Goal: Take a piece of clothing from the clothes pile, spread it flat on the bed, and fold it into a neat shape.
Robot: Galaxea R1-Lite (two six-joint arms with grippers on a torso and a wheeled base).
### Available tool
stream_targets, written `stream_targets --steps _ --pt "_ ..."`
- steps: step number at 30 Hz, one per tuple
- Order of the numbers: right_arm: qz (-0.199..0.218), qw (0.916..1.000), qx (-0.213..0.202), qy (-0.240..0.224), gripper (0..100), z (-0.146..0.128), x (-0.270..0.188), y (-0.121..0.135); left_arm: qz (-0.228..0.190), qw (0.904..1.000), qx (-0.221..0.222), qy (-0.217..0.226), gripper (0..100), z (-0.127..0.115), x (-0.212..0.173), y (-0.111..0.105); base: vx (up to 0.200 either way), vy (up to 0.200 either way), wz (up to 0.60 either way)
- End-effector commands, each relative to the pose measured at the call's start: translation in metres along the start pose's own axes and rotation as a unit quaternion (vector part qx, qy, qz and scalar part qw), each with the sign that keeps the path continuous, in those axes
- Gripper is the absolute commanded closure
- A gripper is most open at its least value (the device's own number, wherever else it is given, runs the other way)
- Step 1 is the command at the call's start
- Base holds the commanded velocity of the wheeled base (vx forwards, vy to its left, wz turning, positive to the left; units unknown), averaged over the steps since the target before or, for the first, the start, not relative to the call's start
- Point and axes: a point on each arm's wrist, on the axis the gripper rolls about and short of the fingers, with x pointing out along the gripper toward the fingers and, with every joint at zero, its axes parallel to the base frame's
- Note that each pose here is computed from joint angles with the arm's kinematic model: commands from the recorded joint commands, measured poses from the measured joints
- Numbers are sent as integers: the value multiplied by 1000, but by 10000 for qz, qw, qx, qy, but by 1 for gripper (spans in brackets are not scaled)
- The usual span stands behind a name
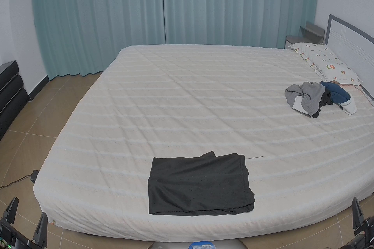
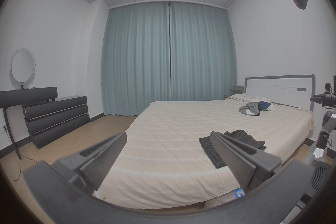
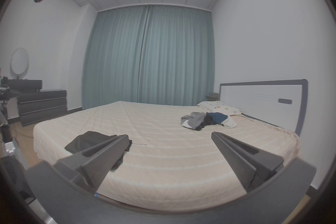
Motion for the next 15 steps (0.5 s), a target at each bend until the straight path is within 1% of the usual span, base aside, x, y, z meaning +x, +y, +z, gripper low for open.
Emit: stream_targets --steps 1,3,4,7,15 --pt "80 9997 198 113 0 -6 0 1 0 10000 9 40 0 -5 1 0 0 0 0" --pt "372 9982 224 420 0 -12 0 3 -15 10000 16 32 0 -5 1 0 0 0 0" --pt "452 9975 241 485 0 -12 -1 3 -23 10000 32 32 0 -5 1 0 0 0 0" --pt "413 9981 288 359 0 -12 0 3 -7 10000 24 40 0 -5 1 0 0 0 0" --pt "411 9981 319 337 0 -11 0 3 -7 10000 -22 40 0 -5 1 0 0 0 0"
